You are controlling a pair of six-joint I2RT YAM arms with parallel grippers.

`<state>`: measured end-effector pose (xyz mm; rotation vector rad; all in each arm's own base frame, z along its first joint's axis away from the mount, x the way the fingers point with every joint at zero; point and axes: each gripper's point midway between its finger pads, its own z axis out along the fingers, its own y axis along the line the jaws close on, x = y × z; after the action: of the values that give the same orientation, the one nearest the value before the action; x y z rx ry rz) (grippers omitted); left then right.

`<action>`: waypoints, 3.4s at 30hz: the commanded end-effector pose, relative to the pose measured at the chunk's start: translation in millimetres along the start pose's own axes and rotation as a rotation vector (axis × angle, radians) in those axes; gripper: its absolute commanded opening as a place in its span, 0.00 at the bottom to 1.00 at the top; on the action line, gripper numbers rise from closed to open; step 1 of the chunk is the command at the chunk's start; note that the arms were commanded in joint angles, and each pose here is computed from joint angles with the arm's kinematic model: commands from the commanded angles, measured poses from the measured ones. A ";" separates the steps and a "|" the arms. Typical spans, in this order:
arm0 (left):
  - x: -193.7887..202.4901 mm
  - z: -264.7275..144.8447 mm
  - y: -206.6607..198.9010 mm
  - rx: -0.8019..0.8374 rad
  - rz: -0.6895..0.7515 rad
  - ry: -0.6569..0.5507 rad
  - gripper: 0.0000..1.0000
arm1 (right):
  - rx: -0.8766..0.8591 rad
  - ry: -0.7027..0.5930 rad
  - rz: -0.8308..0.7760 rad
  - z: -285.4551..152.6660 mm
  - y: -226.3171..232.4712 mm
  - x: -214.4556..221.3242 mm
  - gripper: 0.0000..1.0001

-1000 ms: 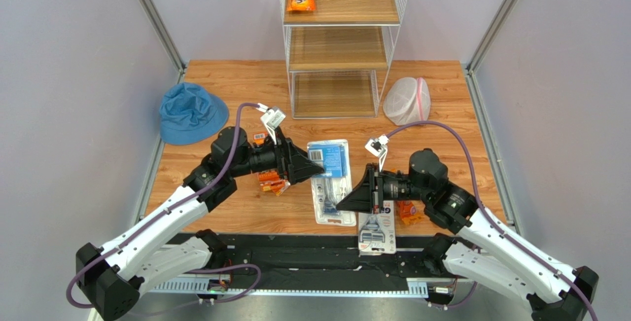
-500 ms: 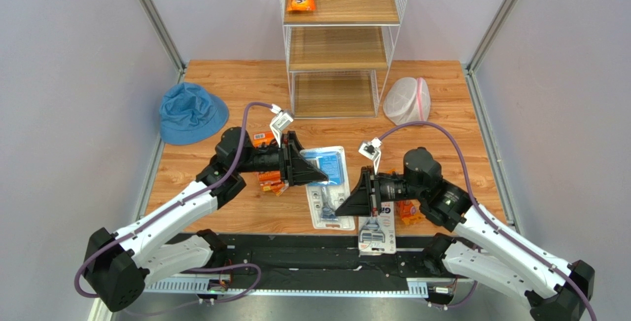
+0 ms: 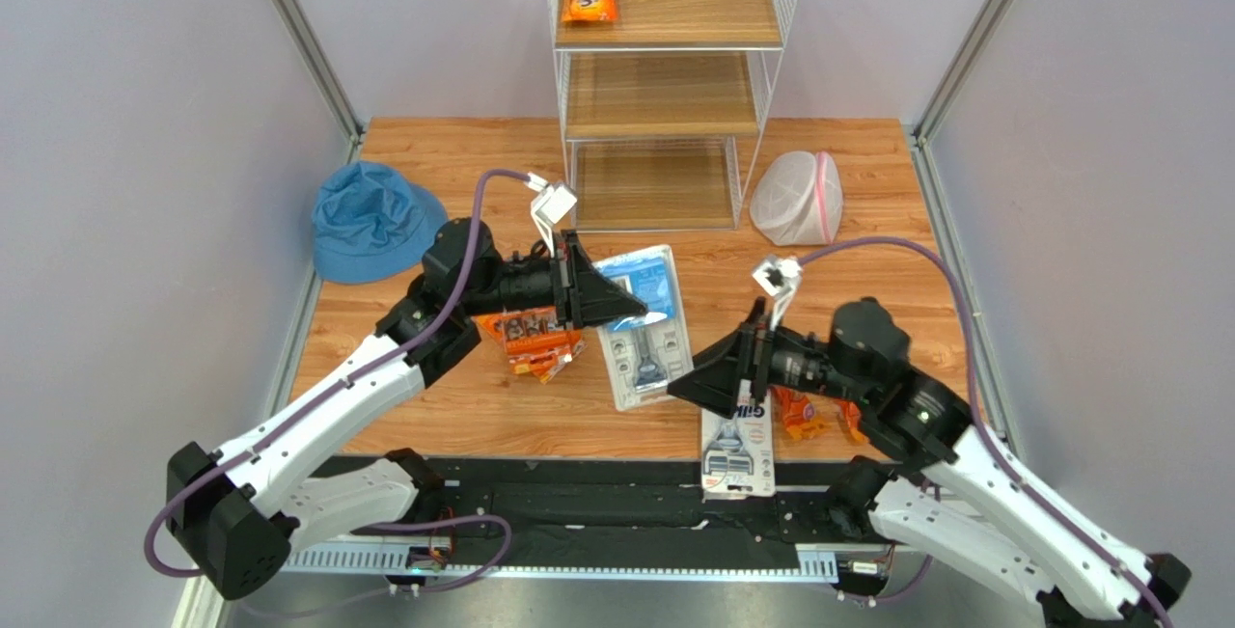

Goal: Place and organize the shaving razors onto the shelf

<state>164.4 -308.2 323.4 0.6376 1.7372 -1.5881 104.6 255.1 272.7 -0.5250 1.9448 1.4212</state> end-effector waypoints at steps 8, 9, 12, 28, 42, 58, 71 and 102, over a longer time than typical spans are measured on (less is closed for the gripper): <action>-90.0 16.6 -9.8 0.093 -0.138 -0.186 0.00 | 0.077 -0.356 0.138 -36.8 -20.7 -18.6 0.98; -97.2 17.6 -16.1 0.117 -0.121 -0.195 0.00 | 0.063 -0.364 0.147 -35.4 -23.1 -15.2 0.98; -103.0 22.9 -19.5 0.159 -0.134 -0.191 0.00 | 0.031 -0.423 0.179 -33.5 -24.0 -21.4 0.97; -93.7 27.7 -13.1 0.210 -0.202 -0.176 0.00 | -0.126 -0.542 0.100 -13.5 -3.2 -58.9 0.74; -62.6 24.5 1.0 0.216 -0.252 -0.130 0.00 | -0.187 -0.541 0.082 -4.4 10.1 -71.0 0.15; -43.7 -27.5 52.9 -0.368 -0.029 -0.114 0.99 | -0.111 -0.537 0.122 -10.6 -4.6 -61.7 0.00; -20.8 -98.6 81.6 -0.754 0.012 -0.050 0.99 | -0.013 -0.518 0.195 11.3 -23.8 -73.0 0.00; 39.2 -152.5 63.6 -0.814 0.010 0.031 0.99 | 0.055 -0.541 0.296 120.6 -88.5 -233.0 0.00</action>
<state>166.7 -158.6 255.8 0.2334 2.1630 -0.7607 336.9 319.8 307.3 0.1806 1.7906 1.4255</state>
